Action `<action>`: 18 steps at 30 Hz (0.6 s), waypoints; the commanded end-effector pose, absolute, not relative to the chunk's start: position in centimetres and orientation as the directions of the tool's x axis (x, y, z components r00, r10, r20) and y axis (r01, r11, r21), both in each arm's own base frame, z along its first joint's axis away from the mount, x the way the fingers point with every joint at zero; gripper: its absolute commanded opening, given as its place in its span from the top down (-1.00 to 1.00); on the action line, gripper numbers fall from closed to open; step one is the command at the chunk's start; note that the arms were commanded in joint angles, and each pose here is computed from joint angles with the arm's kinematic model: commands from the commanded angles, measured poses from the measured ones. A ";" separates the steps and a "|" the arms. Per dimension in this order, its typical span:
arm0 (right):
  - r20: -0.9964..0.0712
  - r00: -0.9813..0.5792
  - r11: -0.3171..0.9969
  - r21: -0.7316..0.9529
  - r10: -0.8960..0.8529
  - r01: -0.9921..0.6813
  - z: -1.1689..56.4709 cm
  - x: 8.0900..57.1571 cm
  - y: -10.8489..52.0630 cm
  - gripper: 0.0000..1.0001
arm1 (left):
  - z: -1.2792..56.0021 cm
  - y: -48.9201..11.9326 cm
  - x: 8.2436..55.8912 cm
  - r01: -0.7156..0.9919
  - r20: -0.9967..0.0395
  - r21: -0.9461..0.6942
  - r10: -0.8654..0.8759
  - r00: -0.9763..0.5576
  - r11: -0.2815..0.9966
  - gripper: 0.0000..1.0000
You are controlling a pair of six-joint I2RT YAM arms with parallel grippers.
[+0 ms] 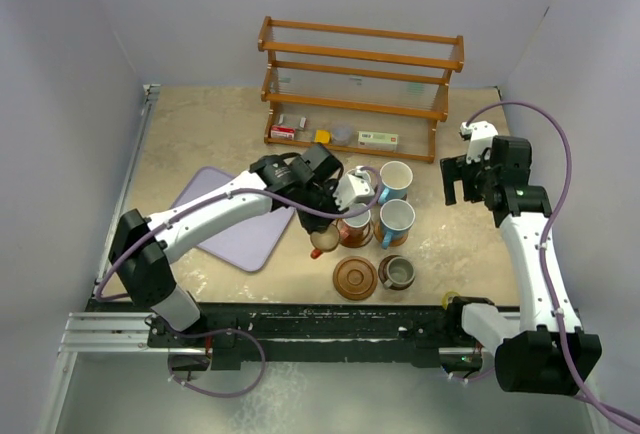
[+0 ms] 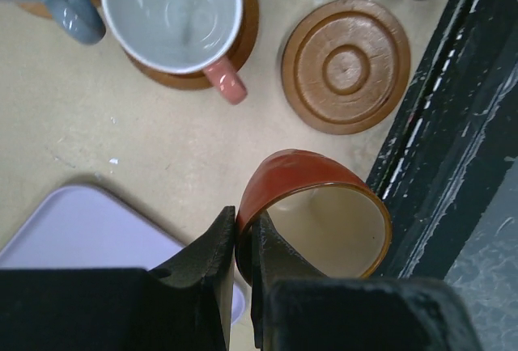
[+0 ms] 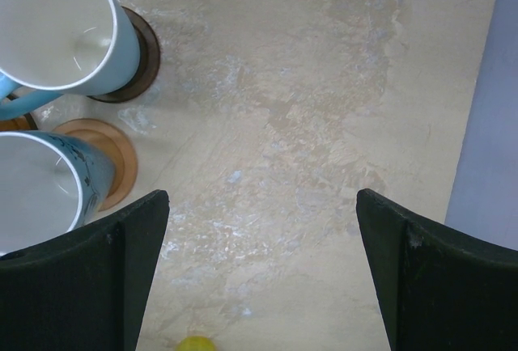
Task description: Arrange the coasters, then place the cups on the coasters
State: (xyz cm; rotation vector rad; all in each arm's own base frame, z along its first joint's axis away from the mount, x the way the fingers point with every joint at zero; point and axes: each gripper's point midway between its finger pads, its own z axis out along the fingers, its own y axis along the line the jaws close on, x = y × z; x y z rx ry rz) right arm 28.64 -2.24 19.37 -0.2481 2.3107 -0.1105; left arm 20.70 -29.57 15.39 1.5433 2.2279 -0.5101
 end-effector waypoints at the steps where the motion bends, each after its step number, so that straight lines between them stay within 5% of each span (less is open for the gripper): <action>1: -0.751 -0.614 0.969 -0.165 -0.244 -0.183 20.7 28.8 -1.8 -1.00 | 18.4 -33.0 20.0 0.942 -0.585 -0.087 0.749 -0.312 0.325 0.93; 18: -0.745 -0.625 0.972 -0.193 -0.233 -0.132 20.7 29.0 -2.9 -1.00 | 12.8 -39.5 16.5 0.961 -0.536 -0.110 0.799 -0.271 0.252 0.94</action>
